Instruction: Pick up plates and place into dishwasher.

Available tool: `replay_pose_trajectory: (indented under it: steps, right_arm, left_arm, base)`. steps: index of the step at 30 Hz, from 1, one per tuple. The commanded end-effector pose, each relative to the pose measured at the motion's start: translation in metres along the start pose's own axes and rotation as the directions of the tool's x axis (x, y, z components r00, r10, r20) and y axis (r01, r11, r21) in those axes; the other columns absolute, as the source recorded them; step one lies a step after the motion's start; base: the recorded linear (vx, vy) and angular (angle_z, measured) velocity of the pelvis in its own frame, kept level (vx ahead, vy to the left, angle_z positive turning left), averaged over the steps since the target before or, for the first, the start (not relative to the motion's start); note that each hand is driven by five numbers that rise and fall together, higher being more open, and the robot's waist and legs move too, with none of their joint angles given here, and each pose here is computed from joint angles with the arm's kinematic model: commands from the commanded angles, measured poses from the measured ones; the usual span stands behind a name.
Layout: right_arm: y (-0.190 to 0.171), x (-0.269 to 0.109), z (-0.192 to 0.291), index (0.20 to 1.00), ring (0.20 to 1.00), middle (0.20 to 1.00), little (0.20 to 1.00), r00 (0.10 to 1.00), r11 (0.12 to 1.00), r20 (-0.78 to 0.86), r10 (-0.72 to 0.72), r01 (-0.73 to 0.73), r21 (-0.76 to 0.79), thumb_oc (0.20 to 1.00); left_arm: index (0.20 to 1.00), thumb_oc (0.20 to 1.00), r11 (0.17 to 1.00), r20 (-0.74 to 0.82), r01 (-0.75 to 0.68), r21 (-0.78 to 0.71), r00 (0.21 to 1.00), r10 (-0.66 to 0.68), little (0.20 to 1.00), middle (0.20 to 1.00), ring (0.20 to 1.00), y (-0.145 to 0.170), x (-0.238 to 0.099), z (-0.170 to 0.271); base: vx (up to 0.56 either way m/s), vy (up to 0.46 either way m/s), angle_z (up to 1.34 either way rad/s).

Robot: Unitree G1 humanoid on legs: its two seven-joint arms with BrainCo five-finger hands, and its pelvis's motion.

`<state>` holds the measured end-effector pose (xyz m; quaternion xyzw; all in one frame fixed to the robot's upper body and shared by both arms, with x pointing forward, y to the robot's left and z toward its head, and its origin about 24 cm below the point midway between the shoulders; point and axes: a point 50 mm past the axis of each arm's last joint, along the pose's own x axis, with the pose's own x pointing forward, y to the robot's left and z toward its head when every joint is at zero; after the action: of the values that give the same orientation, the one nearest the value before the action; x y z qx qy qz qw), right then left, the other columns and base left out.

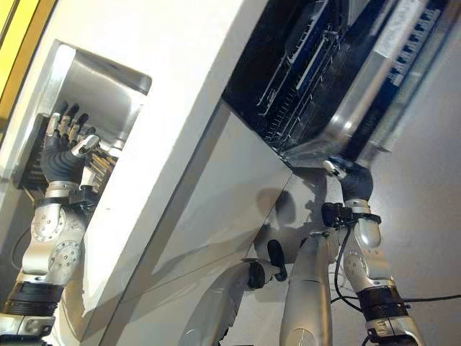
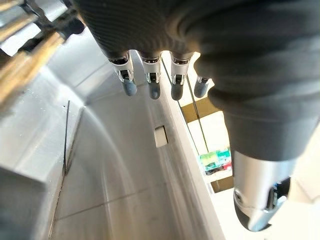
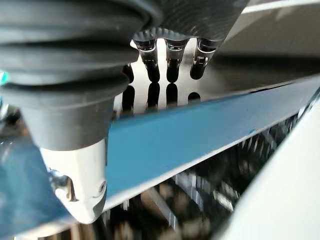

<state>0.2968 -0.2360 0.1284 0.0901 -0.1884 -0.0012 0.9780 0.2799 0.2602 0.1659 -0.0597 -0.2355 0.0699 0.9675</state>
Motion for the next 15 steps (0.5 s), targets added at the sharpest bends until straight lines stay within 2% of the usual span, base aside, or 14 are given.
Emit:
replay_pose_trajectory:
  steps: [1,15]
  right_arm:
    - [0.087,0.039,0.130,1.000,1.000,1.000,1.000,0.737,0.910,0.548,0.396,-0.393,-0.130,1.000]
    - [0.107,0.038,0.103,1.000,1.000,1.000,1.000,0.781,0.927,0.523,0.342,-0.372,-0.052,1.000]
  left_arm:
    - [1.000,1.000,0.999,-0.046,0.009,-0.047,0.999,-0.012,1.000,1.000,1.000,-0.010,-0.015,-0.016]
    - [1.000,1.000,0.993,0.033,0.081,0.089,0.996,-0.084,1.000,1.000,1.000,-0.012,0.010,0.013]
  base:
    - [0.00,-0.052,0.22]
    - [-0.04,-0.139,0.30]
